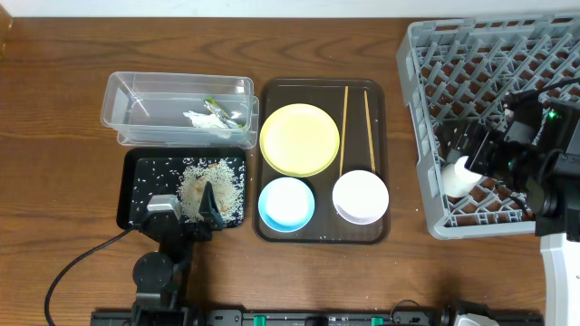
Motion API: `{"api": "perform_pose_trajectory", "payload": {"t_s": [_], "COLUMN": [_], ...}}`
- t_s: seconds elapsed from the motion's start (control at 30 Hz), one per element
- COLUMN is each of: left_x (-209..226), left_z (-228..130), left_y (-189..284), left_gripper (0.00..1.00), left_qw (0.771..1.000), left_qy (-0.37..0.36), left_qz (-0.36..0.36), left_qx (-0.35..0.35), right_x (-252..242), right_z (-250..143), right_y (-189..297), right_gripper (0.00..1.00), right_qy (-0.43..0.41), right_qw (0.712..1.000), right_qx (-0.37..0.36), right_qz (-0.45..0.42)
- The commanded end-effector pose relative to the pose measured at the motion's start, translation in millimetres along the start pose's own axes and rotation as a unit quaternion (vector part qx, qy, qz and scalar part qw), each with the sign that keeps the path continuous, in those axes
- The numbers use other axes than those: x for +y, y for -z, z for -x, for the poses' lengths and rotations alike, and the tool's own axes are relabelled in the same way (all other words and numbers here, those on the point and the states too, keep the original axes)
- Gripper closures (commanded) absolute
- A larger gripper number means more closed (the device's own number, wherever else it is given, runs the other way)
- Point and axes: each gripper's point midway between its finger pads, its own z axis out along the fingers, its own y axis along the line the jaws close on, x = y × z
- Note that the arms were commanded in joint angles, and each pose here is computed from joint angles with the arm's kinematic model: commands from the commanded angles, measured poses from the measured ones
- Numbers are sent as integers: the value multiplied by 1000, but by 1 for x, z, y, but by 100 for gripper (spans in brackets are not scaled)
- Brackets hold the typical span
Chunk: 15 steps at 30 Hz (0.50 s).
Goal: Sort waste into correct bins and load items into the dishwasher rack
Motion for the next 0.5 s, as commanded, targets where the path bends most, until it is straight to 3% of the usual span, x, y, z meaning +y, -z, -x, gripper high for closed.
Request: {"api": "perform_pose_trajectory", "payload": {"t_s": [0.0,0.07,0.17,0.3,0.47], "left_x": [5,5,5,5,5], "left_z": [-16,-16,-16,-16,-16], "left_y": [-2,-2,-2,-2,-2], "left_gripper": [5,5,5,5,5], "left_qw": [1000,1000,1000,1000,1000], "left_qy": [-5,-5,-5,-5,-5], "left_qz": [9,9,9,9,9], "left_qx": [18,18,18,18,18], "right_x": [17,43,64,61,31], "right_z": [7,-1,-29,-77,-123], "right_y": [2,1,-9,-40,-78], "right_gripper": [4,12,12,24,36], "right_qy": [1,41,87,132,115], "right_qw": [999,994,987,980,964], "right_qx": [-11,10,62,144,212], "right_qz": [36,101,123,37,-114]}}
